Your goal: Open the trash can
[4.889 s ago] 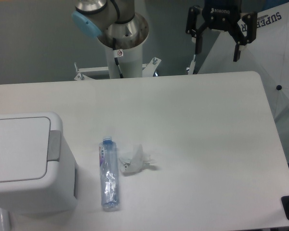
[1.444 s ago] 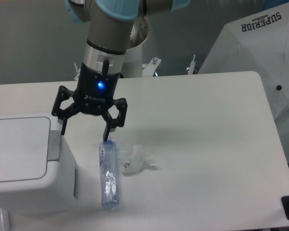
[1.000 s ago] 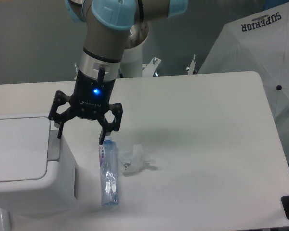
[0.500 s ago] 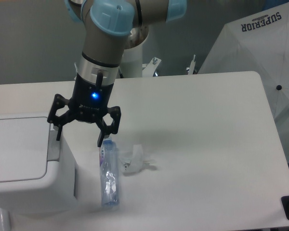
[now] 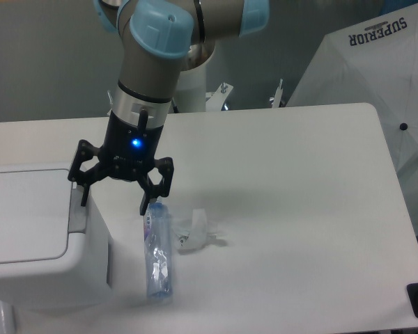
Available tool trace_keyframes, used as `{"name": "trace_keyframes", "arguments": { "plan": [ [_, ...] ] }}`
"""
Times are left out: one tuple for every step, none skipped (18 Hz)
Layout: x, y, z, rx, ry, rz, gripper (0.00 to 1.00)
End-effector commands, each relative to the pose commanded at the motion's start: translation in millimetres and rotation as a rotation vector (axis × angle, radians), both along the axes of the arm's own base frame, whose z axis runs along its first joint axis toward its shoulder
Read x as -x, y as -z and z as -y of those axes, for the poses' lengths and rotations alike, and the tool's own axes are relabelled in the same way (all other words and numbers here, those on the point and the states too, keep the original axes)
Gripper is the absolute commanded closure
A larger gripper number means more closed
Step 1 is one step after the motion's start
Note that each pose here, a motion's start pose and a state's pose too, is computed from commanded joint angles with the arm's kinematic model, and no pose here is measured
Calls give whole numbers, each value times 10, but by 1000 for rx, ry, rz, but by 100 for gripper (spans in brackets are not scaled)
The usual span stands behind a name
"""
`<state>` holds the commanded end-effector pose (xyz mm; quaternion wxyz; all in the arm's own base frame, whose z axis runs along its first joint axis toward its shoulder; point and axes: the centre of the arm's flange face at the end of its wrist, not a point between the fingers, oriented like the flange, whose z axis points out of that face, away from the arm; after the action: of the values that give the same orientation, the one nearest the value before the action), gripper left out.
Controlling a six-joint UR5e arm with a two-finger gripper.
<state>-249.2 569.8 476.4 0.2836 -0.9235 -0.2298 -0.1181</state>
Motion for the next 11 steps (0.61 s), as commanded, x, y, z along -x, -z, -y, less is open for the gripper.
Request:
{"name": "trace_keyframes", "arguments": {
  "plan": [
    [2,8,-4,0,1,2,0],
    [3,9,-4,1,0,1,0],
    [3,9,-4,1,0,1,0],
    [9,27,-11,3,0,3,0],
    [12,36,-15,5,0,4,0],
    [12,37,-15,5,0,4,0],
    [12,37,-15,5,0,4,0],
    [11,36,-15,4,1,5,0],
    [12,37,-15,5,0,4,0],
    [4,37,-18,5,2,4,0],
    [4,37,-18,5,2,4,0]
  ]
}}
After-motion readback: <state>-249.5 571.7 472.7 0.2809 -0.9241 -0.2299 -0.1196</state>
